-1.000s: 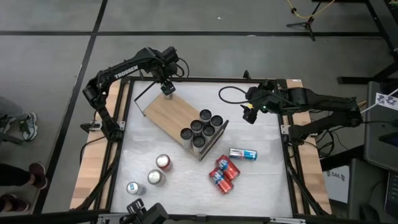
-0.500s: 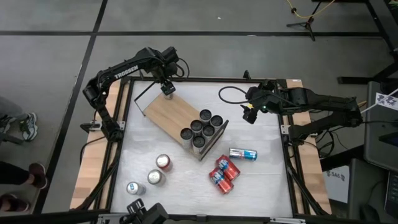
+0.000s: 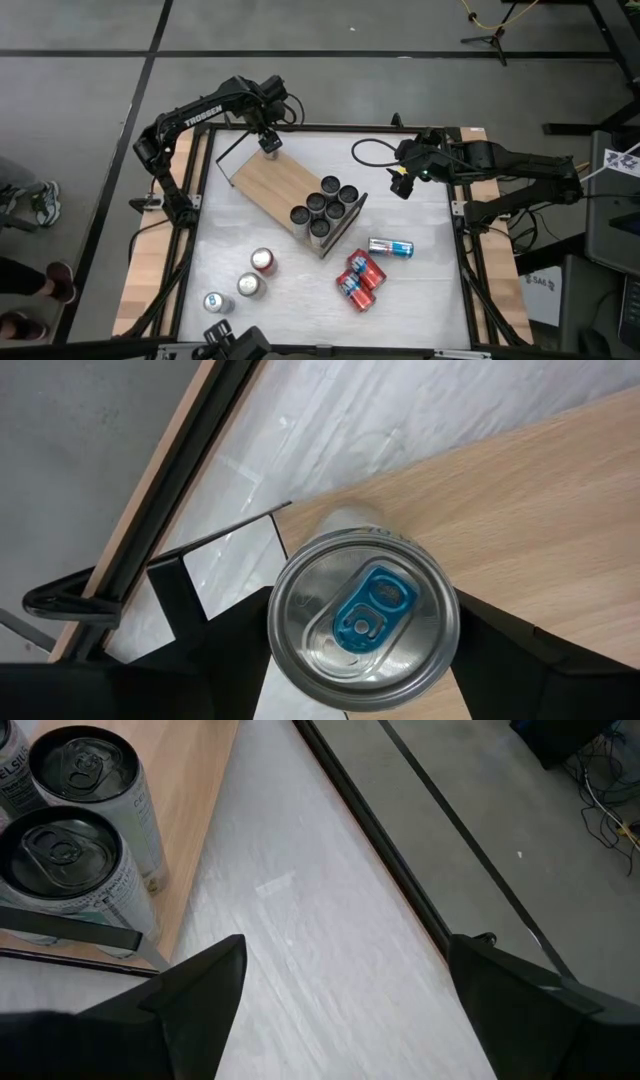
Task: Place canned beverage on shelf
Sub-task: Put the top right blue soda can on the shelf, then put the right blue soda can on the shelf aligned with the other blue soda can
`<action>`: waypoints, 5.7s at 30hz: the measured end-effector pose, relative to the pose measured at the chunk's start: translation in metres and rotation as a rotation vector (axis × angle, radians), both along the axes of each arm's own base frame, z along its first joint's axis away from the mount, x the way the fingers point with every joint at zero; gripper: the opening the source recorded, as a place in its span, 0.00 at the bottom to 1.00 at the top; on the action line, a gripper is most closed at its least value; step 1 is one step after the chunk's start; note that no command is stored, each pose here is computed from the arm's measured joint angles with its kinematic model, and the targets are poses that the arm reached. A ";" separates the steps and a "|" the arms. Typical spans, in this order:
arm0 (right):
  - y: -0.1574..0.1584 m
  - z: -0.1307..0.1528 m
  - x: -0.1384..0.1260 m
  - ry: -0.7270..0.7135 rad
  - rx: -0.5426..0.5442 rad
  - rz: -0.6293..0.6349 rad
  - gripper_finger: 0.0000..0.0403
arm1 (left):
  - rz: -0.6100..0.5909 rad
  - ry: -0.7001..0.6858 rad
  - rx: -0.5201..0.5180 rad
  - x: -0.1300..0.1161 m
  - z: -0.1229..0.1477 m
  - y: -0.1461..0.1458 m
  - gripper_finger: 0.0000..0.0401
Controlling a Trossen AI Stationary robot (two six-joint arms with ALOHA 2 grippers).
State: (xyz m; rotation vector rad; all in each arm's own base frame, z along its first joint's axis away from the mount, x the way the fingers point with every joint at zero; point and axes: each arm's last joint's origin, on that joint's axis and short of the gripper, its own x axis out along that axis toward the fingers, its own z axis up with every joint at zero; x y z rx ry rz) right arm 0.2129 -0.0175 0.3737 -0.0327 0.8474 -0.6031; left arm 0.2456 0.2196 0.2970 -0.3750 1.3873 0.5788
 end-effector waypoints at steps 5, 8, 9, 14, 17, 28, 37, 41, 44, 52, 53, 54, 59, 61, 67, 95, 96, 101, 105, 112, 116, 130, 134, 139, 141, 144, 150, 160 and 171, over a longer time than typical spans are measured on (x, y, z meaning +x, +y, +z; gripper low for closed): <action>0.000 0.000 0.000 0.000 0.000 0.000 0.85 | -0.001 0.011 -0.017 -0.001 0.000 -0.001 0.65; 0.000 0.000 0.000 0.001 0.000 0.000 0.85 | -0.002 0.013 -0.028 -0.002 -0.001 -0.002 0.65; 0.000 0.000 0.000 0.001 0.000 0.000 0.85 | -0.002 0.013 -0.028 -0.002 -0.001 -0.002 0.65; 0.000 0.000 0.000 0.000 0.000 0.000 0.85 | -0.002 0.012 -0.029 -0.002 -0.001 -0.002 0.65; 0.000 0.000 0.000 0.000 0.000 0.000 0.85 | -0.003 0.011 -0.030 -0.001 -0.001 -0.002 0.68; 0.000 0.000 0.000 0.000 0.000 0.000 0.85 | -0.002 0.011 -0.031 -0.001 -0.001 -0.002 0.85; 0.000 0.000 0.000 0.001 0.000 0.000 0.85 | 0.018 0.007 -0.025 -0.001 -0.001 -0.002 0.83; 0.000 0.000 0.000 0.000 0.000 0.000 0.85 | 0.019 0.003 -0.021 -0.001 -0.001 -0.001 0.83; 0.000 0.000 0.000 0.000 0.000 0.001 0.85 | 0.020 0.002 -0.020 -0.001 -0.001 -0.001 0.83; 0.000 0.000 0.000 0.000 0.000 0.000 0.85 | 0.021 -0.022 0.006 0.002 0.000 0.001 0.83; 0.000 0.000 0.000 0.000 0.000 0.000 0.85 | 0.021 -0.028 0.013 0.002 0.000 0.002 0.83; 0.000 0.000 0.000 0.000 0.000 0.000 0.85 | 0.021 -0.033 0.018 0.003 0.000 0.002 0.83; 0.000 0.000 0.000 0.000 0.000 0.000 0.85 | 0.022 -0.064 0.049 0.006 0.001 0.005 0.83; 0.000 0.000 0.000 0.001 0.000 0.001 0.85 | 0.022 -0.079 0.064 0.007 0.002 0.007 0.83; 0.000 0.000 0.000 0.000 0.000 0.001 0.85 | 0.022 -0.125 0.109 0.011 0.004 0.011 0.83; 0.013 -0.010 -0.002 0.078 0.416 0.201 0.85 | -0.071 -0.562 0.374 0.068 0.031 0.004 0.83; 0.014 -0.013 -0.003 0.090 0.441 0.193 0.85 | -0.079 -0.568 0.376 0.070 0.031 0.002 0.83; 0.028 -0.041 -0.005 0.192 0.509 0.179 0.85 | -0.108 -0.577 0.370 0.076 0.031 -0.007 0.83; 0.048 -0.068 -0.008 0.288 0.599 0.216 0.85 | -0.128 -0.580 0.364 0.081 0.031 -0.014 0.83; 0.075 -0.108 -0.015 0.358 0.648 0.229 0.85 | -0.152 -0.584 0.357 0.086 0.031 -0.022 0.83; 0.083 -0.132 -0.017 0.356 0.661 0.215 0.85 | -0.160 -0.586 0.355 0.087 0.031 -0.025 0.83; 0.085 -0.174 -0.018 0.289 0.643 0.261 0.85 | -0.161 -0.583 0.359 0.088 0.032 -0.026 0.83; 0.083 -0.181 -0.020 0.291 0.596 0.279 0.85 | -0.161 -0.583 0.359 0.088 0.032 -0.026 0.83; 0.083 -0.195 -0.023 0.287 0.602 0.292 0.85 | -0.161 -0.583 0.359 0.088 0.032 -0.026 0.83; 0.083 -0.199 -0.024 0.278 0.613 0.300 0.85 | -0.161 -0.583 0.359 0.088 0.032 -0.026 0.83; 0.083 -0.203 -0.023 0.252 0.626 0.314 0.85 | -0.161 -0.583 0.359 0.088 0.032 -0.026 0.83; 0.083 -0.211 -0.025 0.237 0.628 0.319 0.85 | -0.161 -0.583 0.359 0.088 0.032 -0.026 0.83; 0.080 -0.230 -0.033 0.312 0.617 0.287 0.85 | -0.161 -0.583 0.359 0.088 0.032 -0.026 0.83; 0.081 -0.236 -0.030 0.335 0.596 0.276 0.74 | -0.161 -0.583 0.359 0.088 0.032 -0.026 0.83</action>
